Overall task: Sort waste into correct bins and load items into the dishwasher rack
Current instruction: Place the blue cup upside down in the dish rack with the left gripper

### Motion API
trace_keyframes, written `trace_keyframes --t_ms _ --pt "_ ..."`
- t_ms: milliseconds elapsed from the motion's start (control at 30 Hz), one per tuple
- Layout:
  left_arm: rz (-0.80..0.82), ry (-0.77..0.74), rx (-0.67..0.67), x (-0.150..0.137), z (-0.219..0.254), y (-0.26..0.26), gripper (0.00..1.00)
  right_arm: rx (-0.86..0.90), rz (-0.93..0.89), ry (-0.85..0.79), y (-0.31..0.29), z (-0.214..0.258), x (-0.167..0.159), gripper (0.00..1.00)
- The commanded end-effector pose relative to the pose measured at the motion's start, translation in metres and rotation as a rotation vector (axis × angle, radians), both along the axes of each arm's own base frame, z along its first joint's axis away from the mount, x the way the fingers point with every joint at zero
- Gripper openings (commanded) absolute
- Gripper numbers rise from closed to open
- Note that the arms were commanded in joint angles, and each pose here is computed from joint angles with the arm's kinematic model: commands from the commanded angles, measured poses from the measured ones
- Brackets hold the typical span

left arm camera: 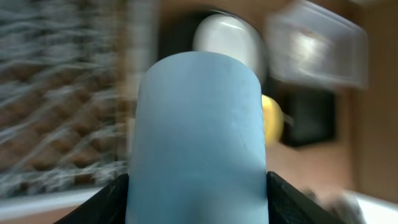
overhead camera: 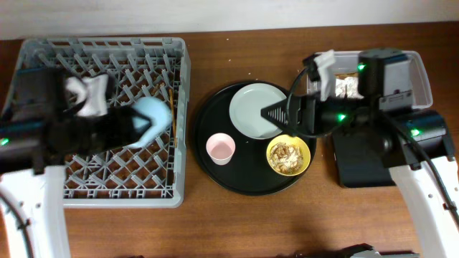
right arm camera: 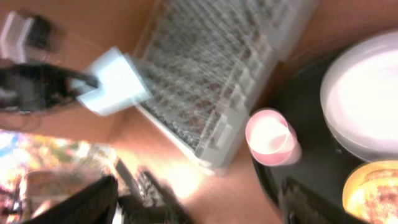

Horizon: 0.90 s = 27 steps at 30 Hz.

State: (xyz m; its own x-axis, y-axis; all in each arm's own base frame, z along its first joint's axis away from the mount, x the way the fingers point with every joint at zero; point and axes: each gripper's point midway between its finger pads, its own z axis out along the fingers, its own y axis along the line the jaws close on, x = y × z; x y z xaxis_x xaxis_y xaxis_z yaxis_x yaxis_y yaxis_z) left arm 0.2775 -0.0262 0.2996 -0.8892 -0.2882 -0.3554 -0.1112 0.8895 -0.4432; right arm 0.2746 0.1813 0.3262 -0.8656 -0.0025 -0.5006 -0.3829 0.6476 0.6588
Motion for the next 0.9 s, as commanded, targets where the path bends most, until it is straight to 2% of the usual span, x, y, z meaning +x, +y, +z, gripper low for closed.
trace_keyframes --t_ms 0,100,167,300,400,433,500,600,700,767,833,867 --pt "0.43 0.162 0.263 -0.028 -0.022 0.096 0.57 -0.257 -0.038 0.077 -0.002 -0.049 -0.008 0.84" --pt "0.519 0.285 0.234 -0.043 -0.06 0.114 0.57 -0.374 0.038 0.097 0.016 -0.072 -0.026 0.87" --pt "0.592 0.345 0.156 -0.046 -0.105 0.126 0.57 -0.392 0.072 0.113 0.025 -0.08 -0.03 0.88" --pt "0.67 0.336 0.098 -0.044 -0.147 0.145 0.57 -0.393 0.072 0.115 0.025 -0.081 -0.029 0.88" --pt "0.647 0.34 0.033 -0.042 -0.171 0.134 0.58 -0.394 0.072 0.115 0.025 -0.081 -0.029 0.88" --pt "0.647 0.347 0.031 -0.044 -0.179 0.133 0.66 -0.394 0.072 0.115 0.025 -0.081 -0.029 0.88" --pt "0.651 0.348 0.031 -0.044 -0.191 0.132 0.69 -0.394 0.072 0.116 0.025 -0.081 -0.029 0.88" --pt "0.655 0.287 0.041 -0.032 -0.189 0.14 0.94 -0.397 0.073 0.121 0.025 -0.082 -0.03 0.89" --pt "0.647 0.28 0.024 -0.03 -0.185 0.137 0.94 -0.397 0.074 0.12 0.025 -0.082 -0.03 0.89" --pt "0.573 0.194 -0.048 -0.012 -0.148 0.126 0.94 -0.387 0.069 0.098 0.029 -0.083 -0.022 0.91" --pt "0.448 0.045 -0.018 0.004 -0.077 0.116 0.94 -0.407 0.05 0.124 0.037 -0.112 -0.003 0.75" --pt "0.314 -0.045 0.045 0.009 -0.039 0.096 0.94 -0.433 0.051 0.195 0.047 -0.152 0.006 0.71"
